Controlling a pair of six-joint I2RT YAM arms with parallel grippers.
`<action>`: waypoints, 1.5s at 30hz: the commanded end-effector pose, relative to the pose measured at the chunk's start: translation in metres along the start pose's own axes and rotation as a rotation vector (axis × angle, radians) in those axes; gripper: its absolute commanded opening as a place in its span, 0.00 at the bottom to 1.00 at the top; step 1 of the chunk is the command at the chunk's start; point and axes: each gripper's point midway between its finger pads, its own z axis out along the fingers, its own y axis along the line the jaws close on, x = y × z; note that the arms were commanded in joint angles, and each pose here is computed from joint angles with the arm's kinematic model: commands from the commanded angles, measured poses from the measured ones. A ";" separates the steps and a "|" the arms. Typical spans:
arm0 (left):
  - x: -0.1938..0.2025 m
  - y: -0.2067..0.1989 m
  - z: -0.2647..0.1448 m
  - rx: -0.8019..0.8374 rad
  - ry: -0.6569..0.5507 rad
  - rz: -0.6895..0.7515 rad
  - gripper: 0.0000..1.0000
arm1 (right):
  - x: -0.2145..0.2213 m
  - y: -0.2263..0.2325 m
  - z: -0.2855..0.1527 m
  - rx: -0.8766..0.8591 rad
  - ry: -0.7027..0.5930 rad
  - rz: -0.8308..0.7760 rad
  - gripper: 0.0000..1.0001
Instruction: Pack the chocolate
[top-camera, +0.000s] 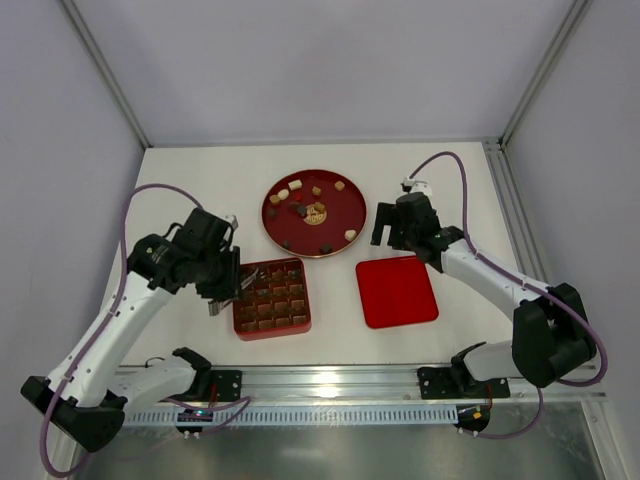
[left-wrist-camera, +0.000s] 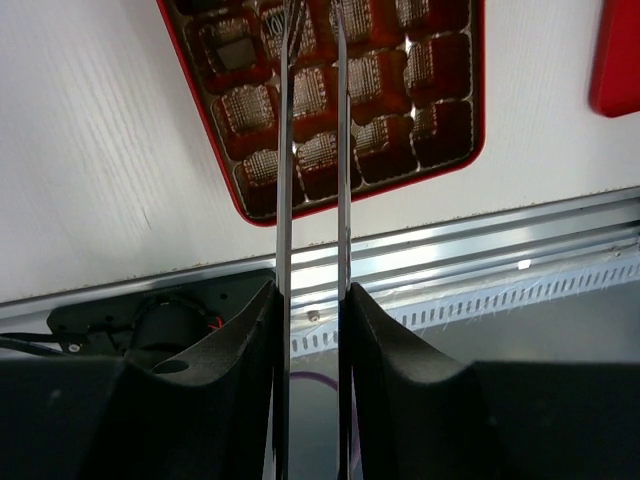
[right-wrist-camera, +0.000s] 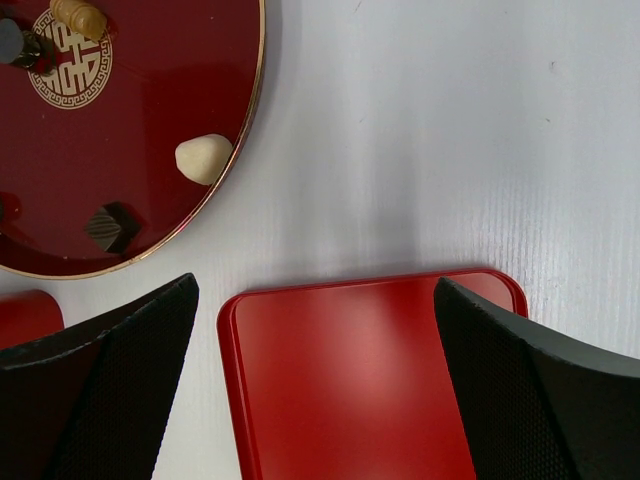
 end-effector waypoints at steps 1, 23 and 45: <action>-0.046 -0.014 -0.031 0.022 -0.172 -0.014 0.33 | -0.017 0.008 0.000 -0.023 -0.041 0.001 1.00; -0.313 0.140 0.126 -0.230 -0.375 -0.345 0.33 | -0.045 0.028 -0.033 -0.123 -0.081 0.009 1.00; -0.258 0.216 0.199 -0.413 -0.152 -0.380 0.61 | -0.022 0.018 -0.029 -0.108 -0.048 0.009 1.00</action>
